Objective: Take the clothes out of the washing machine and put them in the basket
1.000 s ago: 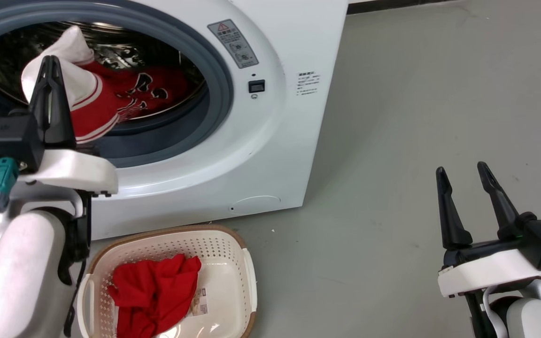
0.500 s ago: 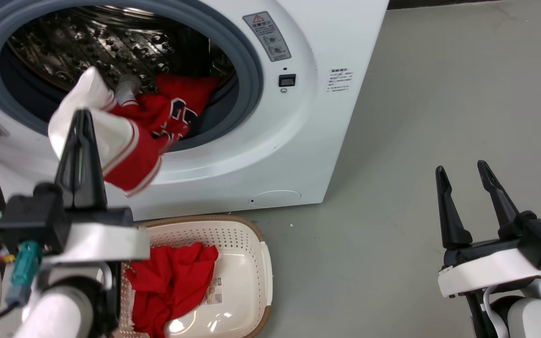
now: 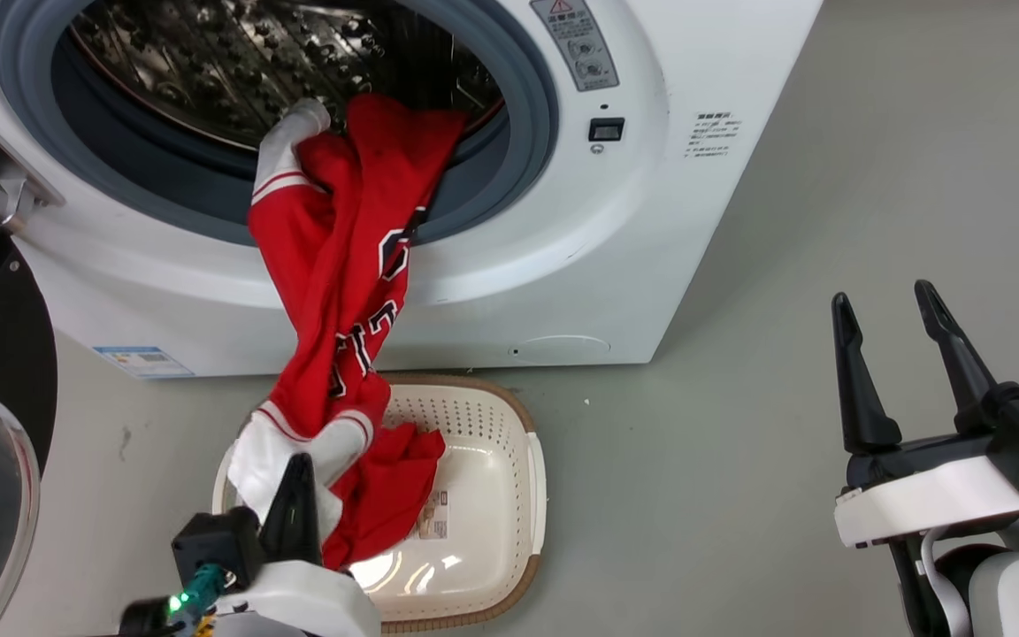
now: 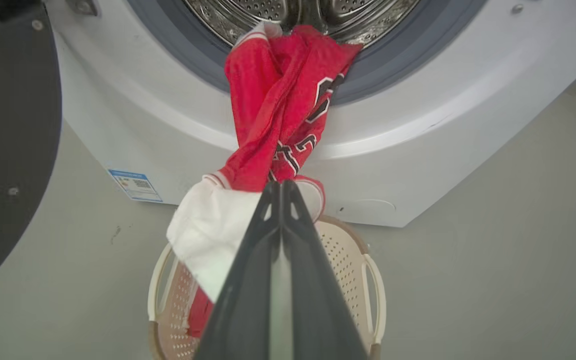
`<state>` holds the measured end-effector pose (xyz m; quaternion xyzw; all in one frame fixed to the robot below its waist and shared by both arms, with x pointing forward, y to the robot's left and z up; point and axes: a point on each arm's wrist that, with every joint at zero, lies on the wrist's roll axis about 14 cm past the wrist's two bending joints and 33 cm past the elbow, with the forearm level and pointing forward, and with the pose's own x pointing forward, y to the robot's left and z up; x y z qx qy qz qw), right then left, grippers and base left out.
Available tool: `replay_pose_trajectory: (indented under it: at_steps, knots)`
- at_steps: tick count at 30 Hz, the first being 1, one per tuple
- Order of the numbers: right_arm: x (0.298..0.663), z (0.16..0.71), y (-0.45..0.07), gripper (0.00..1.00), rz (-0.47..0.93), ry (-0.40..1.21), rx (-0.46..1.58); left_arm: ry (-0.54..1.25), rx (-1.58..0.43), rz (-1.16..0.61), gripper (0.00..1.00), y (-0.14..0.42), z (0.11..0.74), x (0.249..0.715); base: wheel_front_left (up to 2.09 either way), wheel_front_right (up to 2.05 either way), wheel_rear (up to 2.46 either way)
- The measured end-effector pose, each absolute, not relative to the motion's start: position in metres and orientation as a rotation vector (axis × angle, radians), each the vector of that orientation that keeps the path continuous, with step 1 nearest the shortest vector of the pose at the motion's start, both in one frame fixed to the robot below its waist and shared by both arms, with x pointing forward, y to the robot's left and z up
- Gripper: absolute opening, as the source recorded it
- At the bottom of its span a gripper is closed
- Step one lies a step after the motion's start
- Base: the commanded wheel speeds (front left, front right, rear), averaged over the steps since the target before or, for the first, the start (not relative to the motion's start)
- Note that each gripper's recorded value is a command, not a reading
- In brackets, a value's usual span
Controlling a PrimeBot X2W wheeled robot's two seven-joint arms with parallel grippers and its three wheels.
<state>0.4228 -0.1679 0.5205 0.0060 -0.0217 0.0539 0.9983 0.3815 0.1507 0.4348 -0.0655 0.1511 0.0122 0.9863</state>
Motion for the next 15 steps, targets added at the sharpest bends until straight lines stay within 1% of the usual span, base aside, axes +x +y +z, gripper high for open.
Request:
replay_pose_trajectory:
  at_steps: [4,8,15]
  knots:
    - [0.429,0.515,-0.164,1.00,0.118,-0.031,0.010,0.397,-0.151,0.050,0.00,0.154,0.394,0.373,0.00,0.00,0.00]
    - [0.434,0.510,-0.166,1.00,0.113,-0.019,0.005,0.452,-0.157,0.068,0.00,0.156,0.365,0.375,0.00,0.00,0.00]
    - [0.442,0.497,-0.176,1.00,0.087,0.006,-0.004,0.510,-0.139,0.050,0.00,0.154,0.327,0.403,0.00,0.00,0.00]
